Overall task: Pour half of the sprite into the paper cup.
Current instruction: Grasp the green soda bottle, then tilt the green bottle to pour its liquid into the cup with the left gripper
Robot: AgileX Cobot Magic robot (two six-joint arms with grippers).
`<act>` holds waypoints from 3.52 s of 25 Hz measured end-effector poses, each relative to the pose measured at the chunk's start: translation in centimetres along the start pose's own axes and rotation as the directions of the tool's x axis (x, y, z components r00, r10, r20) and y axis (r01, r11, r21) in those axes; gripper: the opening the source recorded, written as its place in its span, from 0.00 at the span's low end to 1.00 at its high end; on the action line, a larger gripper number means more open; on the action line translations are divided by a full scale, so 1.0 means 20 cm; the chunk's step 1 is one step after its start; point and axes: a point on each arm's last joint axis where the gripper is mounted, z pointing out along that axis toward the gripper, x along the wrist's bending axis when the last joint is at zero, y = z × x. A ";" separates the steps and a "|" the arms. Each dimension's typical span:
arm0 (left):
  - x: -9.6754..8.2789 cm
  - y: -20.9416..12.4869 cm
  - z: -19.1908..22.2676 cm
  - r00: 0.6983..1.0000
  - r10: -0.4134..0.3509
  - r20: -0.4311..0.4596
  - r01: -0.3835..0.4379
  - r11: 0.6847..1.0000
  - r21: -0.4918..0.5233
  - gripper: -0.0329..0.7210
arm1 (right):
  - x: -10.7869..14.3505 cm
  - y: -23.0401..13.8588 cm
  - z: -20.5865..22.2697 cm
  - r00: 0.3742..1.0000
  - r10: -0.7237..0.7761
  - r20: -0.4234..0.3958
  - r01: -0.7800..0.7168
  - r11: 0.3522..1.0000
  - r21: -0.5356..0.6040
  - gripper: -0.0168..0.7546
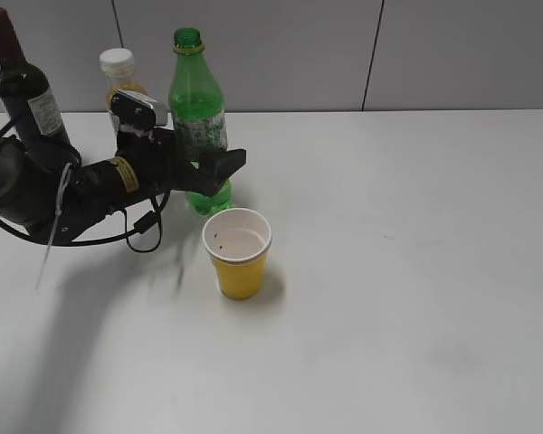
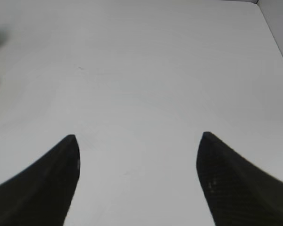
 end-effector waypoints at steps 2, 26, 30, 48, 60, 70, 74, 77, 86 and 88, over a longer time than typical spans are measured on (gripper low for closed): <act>0.00 0.00 0.00 1.000 -0.003 -0.002 0.003 1.000 -0.002 0.94 | 0.00 0.00 0.00 1.000 0.000 0.000 0.000 1.000 0.000 0.77; 0.01 0.02 -0.01 0.998 -0.046 -0.051 0.044 0.998 -0.046 0.63 | 0.00 0.00 0.00 1.000 0.000 0.000 0.000 1.000 0.000 0.76; 0.00 0.03 -0.07 0.996 -0.061 -0.072 0.059 0.998 -0.024 0.63 | 0.00 0.00 0.00 1.000 0.000 0.000 0.000 1.000 0.000 0.76; -0.10 0.27 -0.48 0.971 0.087 -0.224 -0.091 0.996 -0.009 0.62 | 0.00 0.00 0.00 1.000 0.000 0.000 0.000 1.000 0.000 0.76; -0.15 0.35 -0.75 0.907 0.245 -0.342 -0.213 0.968 0.130 0.62 | 0.00 0.00 0.00 1.000 0.000 0.000 0.000 1.000 0.000 0.76; -0.23 0.42 -0.81 0.848 0.384 -0.365 -0.296 0.915 0.275 0.62 | 0.00 0.00 0.00 1.000 0.000 0.000 0.000 1.000 0.000 0.76; -0.28 0.41 -0.79 0.816 0.466 -0.343 -0.364 0.874 0.322 0.62 | 0.00 0.00 0.00 1.000 0.000 0.000 0.000 1.000 0.000 0.76; -0.29 0.40 -0.79 0.796 0.508 -0.331 -0.398 0.850 0.346 0.62 | 0.00 0.00 0.00 1.000 0.000 0.000 0.000 1.000 0.000 0.76; -0.27 0.37 -0.79 0.703 0.642 -0.305 -0.518 0.756 0.400 0.62 | 0.00 0.00 0.00 1.000 0.000 0.000 0.000 1.000 0.000 0.76; -0.27 0.34 -0.79 0.690 0.659 -0.299 -0.528 0.741 0.414 0.62 | 0.00 0.00 0.00 1.000 0.000 0.000 0.000 1.000 0.000 0.76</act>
